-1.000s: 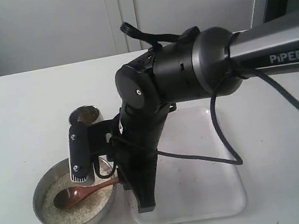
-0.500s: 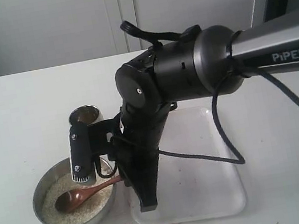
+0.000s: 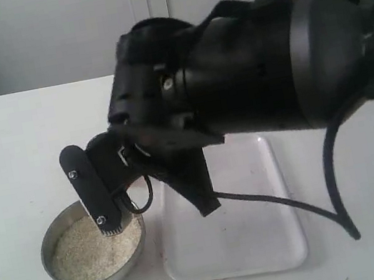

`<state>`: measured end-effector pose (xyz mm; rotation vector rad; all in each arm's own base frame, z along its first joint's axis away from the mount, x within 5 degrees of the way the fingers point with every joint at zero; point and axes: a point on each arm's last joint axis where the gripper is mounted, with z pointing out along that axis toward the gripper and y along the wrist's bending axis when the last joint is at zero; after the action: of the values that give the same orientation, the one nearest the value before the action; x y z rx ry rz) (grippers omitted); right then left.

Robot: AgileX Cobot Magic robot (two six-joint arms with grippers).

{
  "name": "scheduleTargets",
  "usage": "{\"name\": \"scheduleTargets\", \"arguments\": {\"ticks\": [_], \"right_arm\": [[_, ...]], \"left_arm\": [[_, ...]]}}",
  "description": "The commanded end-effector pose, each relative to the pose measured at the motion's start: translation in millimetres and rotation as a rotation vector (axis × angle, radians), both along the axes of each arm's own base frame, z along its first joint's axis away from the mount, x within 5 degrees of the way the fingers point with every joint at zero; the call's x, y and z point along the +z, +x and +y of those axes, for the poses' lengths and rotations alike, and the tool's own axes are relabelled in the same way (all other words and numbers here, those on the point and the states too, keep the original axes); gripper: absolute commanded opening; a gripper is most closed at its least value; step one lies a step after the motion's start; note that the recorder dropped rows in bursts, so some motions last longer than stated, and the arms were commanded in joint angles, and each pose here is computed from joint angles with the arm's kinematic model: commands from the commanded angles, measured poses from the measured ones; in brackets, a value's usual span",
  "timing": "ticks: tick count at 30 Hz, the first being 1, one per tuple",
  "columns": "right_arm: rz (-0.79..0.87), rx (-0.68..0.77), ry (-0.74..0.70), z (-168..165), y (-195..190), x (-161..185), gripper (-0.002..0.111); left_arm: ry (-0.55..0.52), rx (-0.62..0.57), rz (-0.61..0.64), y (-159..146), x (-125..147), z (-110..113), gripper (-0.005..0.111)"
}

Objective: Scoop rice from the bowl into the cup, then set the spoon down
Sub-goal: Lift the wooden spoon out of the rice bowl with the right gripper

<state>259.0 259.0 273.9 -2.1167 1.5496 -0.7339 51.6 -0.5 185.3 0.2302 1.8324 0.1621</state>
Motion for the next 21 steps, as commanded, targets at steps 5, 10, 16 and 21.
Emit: {"name": "scheduleTargets", "arguments": {"ticks": [5, 10, 16, 21], "right_arm": [[-0.234, 0.039, -0.232, 30.0, -26.1, -0.4, 0.0], [-0.227, 0.072, -0.304, 43.5, -33.6, -19.2, 0.0], [-0.2, 0.076, -0.346, 48.4, -30.6, -38.0, 0.0], [-0.192, 0.087, -0.341, 51.1, -30.1, -43.4, 0.0]], "left_arm": [[-0.01, -0.003, 0.064, -0.8, -7.6, -0.4, 0.014], [-0.01, -0.003, 0.064, -0.8, -7.6, -0.4, 0.014], [-0.01, -0.003, 0.064, -0.8, -7.6, -0.4, 0.014], [-0.01, -0.003, 0.064, -0.8, -7.6, -0.4, 0.014]]}}
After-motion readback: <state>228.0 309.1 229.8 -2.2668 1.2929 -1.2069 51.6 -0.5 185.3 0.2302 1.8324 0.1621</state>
